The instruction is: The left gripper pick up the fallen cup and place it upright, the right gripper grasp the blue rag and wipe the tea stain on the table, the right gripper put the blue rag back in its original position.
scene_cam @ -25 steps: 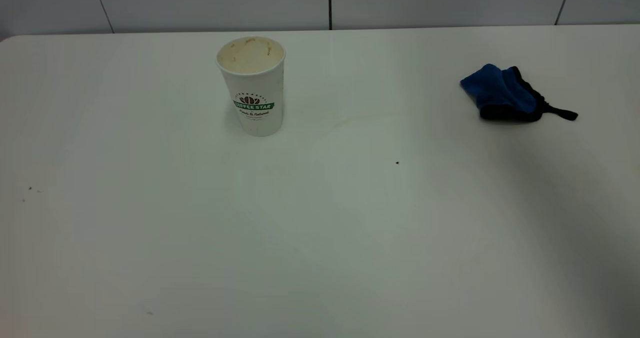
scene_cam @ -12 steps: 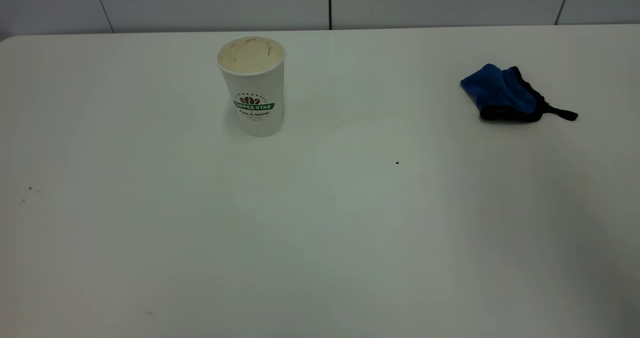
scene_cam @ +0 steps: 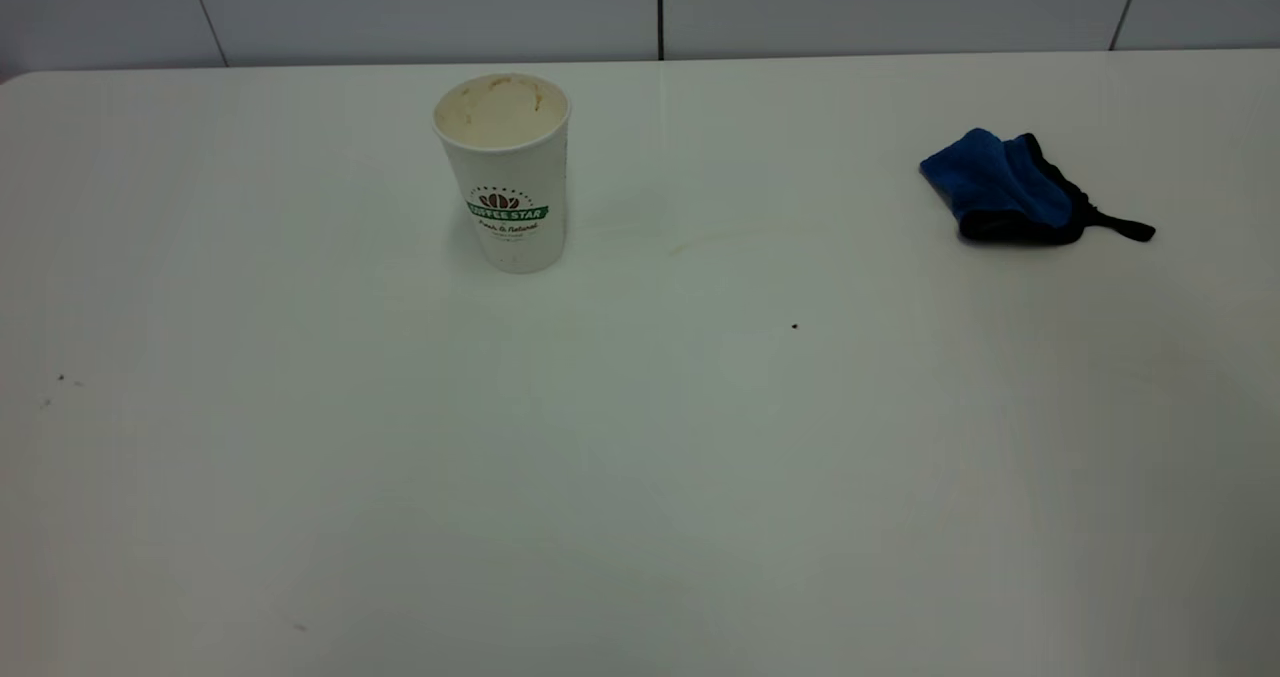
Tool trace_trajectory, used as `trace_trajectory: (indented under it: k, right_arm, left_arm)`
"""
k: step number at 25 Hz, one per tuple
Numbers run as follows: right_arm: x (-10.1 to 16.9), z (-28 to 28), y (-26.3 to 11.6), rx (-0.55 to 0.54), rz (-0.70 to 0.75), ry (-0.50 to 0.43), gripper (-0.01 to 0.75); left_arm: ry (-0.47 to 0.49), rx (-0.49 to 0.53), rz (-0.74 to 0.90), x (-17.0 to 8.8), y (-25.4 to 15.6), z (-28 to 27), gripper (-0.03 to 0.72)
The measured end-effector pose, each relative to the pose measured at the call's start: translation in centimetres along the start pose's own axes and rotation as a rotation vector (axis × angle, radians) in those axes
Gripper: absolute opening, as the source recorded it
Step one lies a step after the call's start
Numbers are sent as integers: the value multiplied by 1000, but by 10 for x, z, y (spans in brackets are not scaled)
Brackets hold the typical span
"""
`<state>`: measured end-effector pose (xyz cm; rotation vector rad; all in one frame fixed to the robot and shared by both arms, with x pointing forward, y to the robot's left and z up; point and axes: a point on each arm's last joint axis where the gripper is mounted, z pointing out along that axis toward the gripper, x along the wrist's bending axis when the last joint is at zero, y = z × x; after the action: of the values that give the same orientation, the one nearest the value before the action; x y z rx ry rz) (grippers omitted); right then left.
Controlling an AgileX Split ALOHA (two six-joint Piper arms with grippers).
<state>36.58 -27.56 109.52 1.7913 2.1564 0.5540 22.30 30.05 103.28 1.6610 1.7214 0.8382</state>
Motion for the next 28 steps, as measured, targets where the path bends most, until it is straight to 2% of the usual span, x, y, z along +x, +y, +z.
trace_trajectory:
  k: [5, 11, 22, 28]
  right_arm:
    - [-3, -20, -67, -231, 69, -57, 657]
    - [0, -13, -113, -338, 88, -86, 641]
    - [5, -14, -146, -537, 95, -112, 591]
    - [5, -12, -146, -542, 85, -121, 590]
  left_arm:
    - [0, 0, 0, 0, 0, 0, 529]
    - [0, 0, 0, 0, 0, 0, 529]
    - [0, 0, 0, 0, 0, 0, 529]
    - [0, 0, 0, 0, 0, 0, 529]
